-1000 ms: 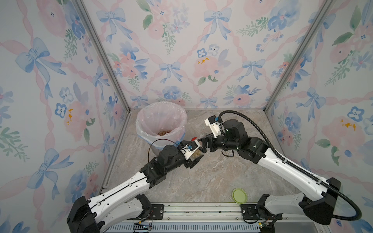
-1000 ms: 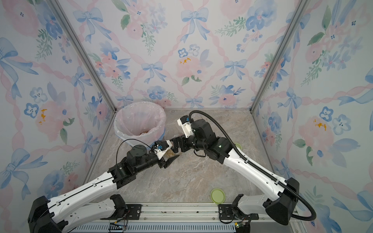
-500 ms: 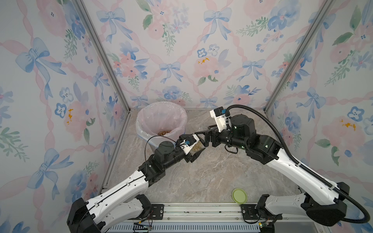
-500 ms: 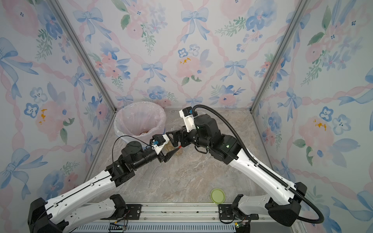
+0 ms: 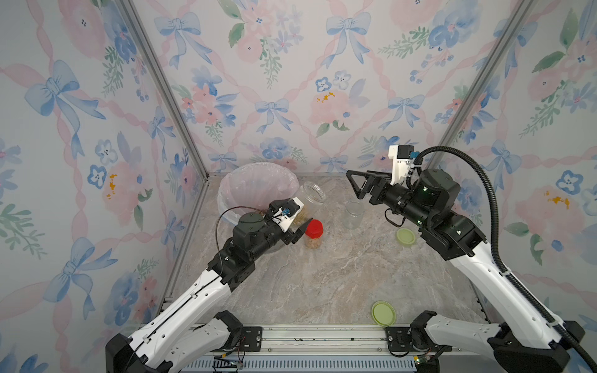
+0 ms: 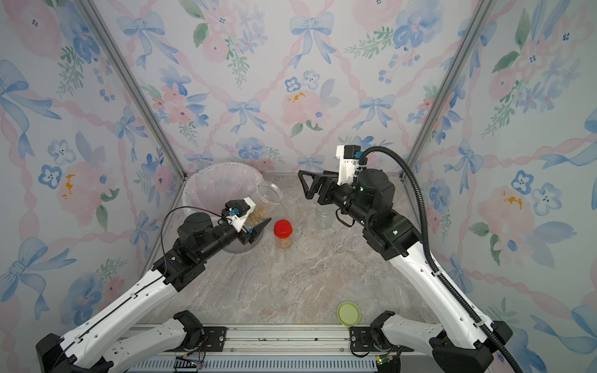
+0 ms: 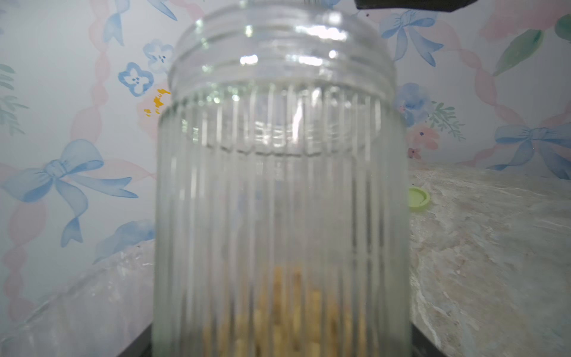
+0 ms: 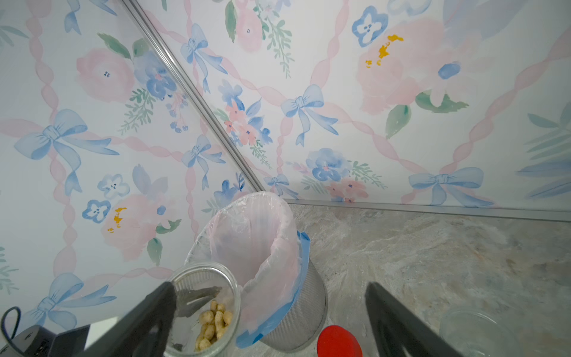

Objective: Empty moldy peanuts from jars
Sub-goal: Pour the moldy peanuts from the jar into the trash bin.

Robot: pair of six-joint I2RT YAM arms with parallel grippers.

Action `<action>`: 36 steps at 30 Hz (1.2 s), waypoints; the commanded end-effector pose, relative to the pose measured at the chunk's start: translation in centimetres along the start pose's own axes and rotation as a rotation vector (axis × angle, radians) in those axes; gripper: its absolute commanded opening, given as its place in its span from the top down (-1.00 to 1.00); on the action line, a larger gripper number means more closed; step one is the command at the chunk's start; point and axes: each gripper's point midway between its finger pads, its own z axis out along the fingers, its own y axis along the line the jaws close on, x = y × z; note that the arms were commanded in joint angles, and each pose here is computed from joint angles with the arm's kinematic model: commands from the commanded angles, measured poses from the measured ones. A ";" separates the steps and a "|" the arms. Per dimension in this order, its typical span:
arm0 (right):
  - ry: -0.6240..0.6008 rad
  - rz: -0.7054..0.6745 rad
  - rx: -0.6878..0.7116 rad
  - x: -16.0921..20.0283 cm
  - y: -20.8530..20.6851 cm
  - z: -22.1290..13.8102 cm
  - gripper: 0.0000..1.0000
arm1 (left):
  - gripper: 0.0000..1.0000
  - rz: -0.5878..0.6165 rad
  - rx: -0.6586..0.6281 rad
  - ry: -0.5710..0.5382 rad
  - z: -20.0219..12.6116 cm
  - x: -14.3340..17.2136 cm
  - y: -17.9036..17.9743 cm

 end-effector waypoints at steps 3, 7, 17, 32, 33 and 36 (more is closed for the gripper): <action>0.035 0.049 0.015 1.1 -2.8 1.3 -0.95 | 1.00 0.103 -0.238 0.064 -1.9 -3.0 7.2; 0.076 0.082 0.069 2.9 -6.5 2.1 -0.95 | 1.00 0.162 -0.362 0.211 -3.2 -2.7 11.2; 0.141 0.214 0.155 6.8 -13.5 3.2 -0.95 | 1.00 0.425 -0.539 0.658 -5.4 1.8 18.0; 0.140 0.240 0.179 8.6 -15.8 3.1 -0.95 | 1.00 0.879 -0.427 1.142 -4.8 8.4 20.4; 0.143 0.246 0.182 8.8 -15.9 3.1 -0.95 | 1.00 0.894 -0.427 1.161 -4.8 8.4 20.7; 0.143 0.263 0.177 9.3 -16.2 3.3 -0.95 | 1.00 0.939 -0.430 1.205 -4.6 8.1 21.3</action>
